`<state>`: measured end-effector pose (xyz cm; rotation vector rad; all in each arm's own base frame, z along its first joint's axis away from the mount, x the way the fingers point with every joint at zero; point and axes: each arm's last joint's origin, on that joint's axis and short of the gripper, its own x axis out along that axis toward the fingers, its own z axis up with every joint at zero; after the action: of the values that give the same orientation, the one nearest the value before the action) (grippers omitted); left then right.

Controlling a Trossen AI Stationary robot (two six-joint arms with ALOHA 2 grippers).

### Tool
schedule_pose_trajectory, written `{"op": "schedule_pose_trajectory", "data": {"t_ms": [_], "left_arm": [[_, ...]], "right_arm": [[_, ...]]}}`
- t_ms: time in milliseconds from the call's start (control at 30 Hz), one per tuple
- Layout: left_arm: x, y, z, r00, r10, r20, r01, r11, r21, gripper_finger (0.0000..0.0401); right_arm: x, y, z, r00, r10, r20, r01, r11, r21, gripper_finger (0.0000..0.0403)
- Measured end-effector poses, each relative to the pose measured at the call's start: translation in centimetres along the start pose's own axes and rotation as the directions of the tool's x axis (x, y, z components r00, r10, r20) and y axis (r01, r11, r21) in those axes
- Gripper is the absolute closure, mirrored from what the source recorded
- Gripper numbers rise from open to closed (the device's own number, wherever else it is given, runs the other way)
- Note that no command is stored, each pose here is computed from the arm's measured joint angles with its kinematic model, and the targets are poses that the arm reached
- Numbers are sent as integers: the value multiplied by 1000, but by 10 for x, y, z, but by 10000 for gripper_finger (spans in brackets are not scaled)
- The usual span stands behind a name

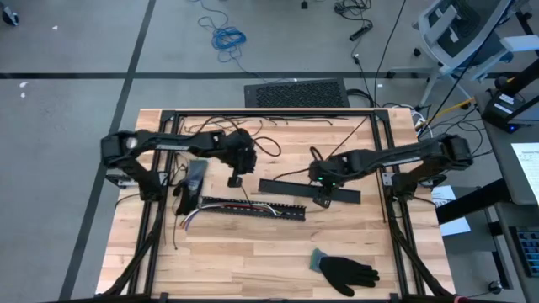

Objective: Ziptie cables
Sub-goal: Close the cable duct with the cable duct cover

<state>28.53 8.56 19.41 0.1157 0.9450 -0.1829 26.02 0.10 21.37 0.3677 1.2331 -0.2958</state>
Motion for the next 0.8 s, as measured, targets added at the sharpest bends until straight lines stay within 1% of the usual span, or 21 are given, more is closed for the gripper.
{"op": "schedule_pose_trajectory", "data": {"t_ms": [67,167,267,367,533,600,667,800], "left_arm": [[13,9,-1,1000,9,24,-9,1000,-6,371],[26,16,0,1000,16,13,-16,1000,-11,371],[36,16,2,1000,5,-9,-5,1000,-7,371],[44,12,1,999,26,-44,-26,1000,2,371],[45,8,4,998,34,-44,-36,998,-56,371],[45,7,4,999,31,-44,-34,997,-70,371],[46,6,5,998,36,-48,-40,996,-84,371],[46,4,5,997,49,-57,-55,991,-120,371]], "right_arm": [[-4,-4,-9,999,2,39,-4,999,49,183],[-3,-8,-19,998,-2,59,-3,996,94,183],[9,-11,-27,999,-12,39,9,998,62,183],[29,-16,-30,999,-35,31,33,998,56,184],[51,-27,-30,988,-149,50,148,988,33,184],[58,-30,-26,990,-130,56,129,991,22,184],[66,-32,-26,995,-93,18,94,996,-6,184],[77,-32,-26,996,-85,-21,84,994,-68,184]]}}
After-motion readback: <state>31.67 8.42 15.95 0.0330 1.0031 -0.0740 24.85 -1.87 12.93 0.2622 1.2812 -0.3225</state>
